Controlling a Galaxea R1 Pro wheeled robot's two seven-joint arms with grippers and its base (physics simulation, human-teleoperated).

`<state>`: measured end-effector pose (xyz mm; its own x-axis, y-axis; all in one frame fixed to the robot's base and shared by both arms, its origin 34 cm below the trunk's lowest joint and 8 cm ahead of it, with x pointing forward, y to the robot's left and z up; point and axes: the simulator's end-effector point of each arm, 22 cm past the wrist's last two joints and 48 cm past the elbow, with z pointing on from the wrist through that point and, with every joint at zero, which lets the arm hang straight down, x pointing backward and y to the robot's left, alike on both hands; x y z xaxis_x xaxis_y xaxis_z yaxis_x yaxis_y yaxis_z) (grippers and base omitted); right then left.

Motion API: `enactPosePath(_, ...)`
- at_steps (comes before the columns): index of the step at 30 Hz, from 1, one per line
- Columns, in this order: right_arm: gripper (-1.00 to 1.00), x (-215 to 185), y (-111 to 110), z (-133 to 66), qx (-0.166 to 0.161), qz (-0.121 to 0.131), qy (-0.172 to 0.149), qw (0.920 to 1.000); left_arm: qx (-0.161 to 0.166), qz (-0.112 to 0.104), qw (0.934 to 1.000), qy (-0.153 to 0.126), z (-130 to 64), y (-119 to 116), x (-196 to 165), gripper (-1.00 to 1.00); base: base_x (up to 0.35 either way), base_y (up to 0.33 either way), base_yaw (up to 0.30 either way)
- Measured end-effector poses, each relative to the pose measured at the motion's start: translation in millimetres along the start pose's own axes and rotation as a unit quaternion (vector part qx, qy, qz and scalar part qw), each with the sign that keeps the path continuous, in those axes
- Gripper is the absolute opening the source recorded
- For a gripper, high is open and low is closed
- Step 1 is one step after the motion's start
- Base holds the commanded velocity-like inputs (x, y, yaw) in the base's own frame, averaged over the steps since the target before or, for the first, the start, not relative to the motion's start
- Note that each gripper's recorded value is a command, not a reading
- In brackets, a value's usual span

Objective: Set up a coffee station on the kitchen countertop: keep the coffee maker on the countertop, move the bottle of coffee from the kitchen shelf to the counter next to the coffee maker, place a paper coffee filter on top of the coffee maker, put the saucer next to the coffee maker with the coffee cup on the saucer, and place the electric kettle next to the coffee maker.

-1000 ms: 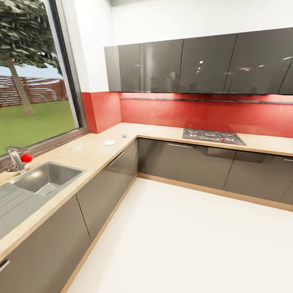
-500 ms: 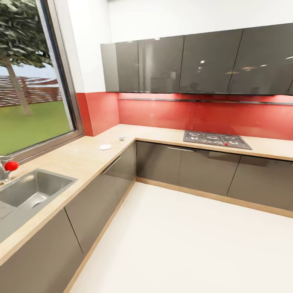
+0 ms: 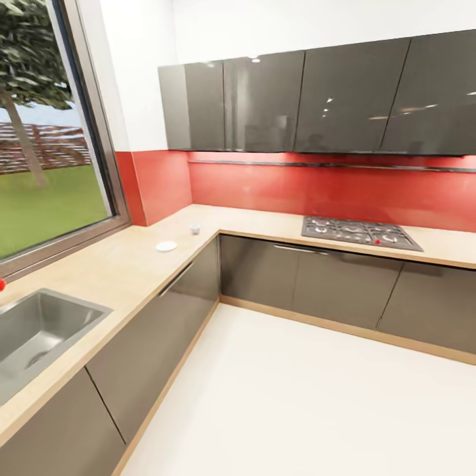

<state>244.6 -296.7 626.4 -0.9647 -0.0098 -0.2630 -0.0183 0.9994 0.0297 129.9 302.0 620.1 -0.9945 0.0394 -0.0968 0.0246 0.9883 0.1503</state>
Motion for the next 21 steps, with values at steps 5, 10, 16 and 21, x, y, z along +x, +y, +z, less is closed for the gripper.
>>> enactPosePath(5,1.00,0.0,0.0,0.0,0.000,0.000,0.000,1.0000,0.000,-0.001,1.0000,0.000,0.0,0.2,-0.3,1.00,0.336,0.000,0.000)
enactPosePath(10,1.00,0.0,0.0,0.0,0.000,0.000,0.000,1.0000,-0.003,-0.002,1.0000,0.000,0.2,2.6,0.1,1.00,0.336,-0.001,0.000)
enactPosePath(16,1.00,0.0,0.0,0.0,0.000,0.000,0.000,1.0000,-0.004,-0.002,1.0000,0.001,0.1,3.2,0.9,1.00,0.336,-0.064,0.000)
enactPosePath(21,1.00,-0.1,0.0,0.0,0.000,0.000,0.000,1.0000,-0.006,-0.002,1.0000,0.001,0.1,4.2,1.0,1.00,0.329,-0.131,0.000)
